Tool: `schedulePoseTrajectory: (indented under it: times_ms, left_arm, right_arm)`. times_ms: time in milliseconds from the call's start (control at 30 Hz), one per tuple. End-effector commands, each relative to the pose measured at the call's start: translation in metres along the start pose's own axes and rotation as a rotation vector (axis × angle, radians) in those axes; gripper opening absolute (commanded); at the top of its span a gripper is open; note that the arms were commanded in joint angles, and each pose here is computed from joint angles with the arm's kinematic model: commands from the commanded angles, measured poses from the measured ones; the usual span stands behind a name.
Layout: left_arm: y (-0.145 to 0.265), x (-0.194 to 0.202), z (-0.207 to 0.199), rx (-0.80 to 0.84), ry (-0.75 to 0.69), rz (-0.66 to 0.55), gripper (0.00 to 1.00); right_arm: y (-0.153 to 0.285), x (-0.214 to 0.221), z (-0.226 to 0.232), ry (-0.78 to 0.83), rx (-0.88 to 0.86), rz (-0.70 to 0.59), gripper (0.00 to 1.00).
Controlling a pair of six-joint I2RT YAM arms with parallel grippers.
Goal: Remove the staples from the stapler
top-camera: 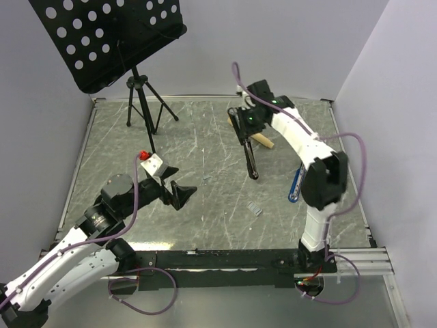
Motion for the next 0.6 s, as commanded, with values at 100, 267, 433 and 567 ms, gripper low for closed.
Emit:
schedulePoseTrajectory:
  times_ms: [100, 267, 433, 567]
  left_arm:
    - [0.004, -0.004, 0.02, -0.122, -0.052, -0.023, 0.99]
    - [0.005, -0.01, 0.02, -0.125, -0.065, -0.044, 0.99]
    - [0.01, -0.013, 0.019, -0.126, -0.065, -0.077, 0.99]
    - [0.012, -0.013, 0.019, -0.126, -0.066, -0.083, 0.99]
  right_arm:
    - [-0.022, -0.03, 0.0, 0.253, 0.062, 0.071, 0.0]
    - [-0.047, -0.045, 0.015, 0.418, 0.104, 0.054, 0.0]
    - [-0.075, -0.045, 0.027, 0.469, 0.081, 0.047, 0.0]
    - [-0.093, -0.037, 0.033, 0.5, 0.072, 0.077, 0.03]
Point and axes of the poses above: each gripper's point midway between its finger pads, its own y axis back along the fingers, its own z axis along the line the jaws close on, x = y × z, the point moved 3 cm from there along y, back along the fingers, and after that the axes turned 10 degrees about y, right-handed, at the moved point
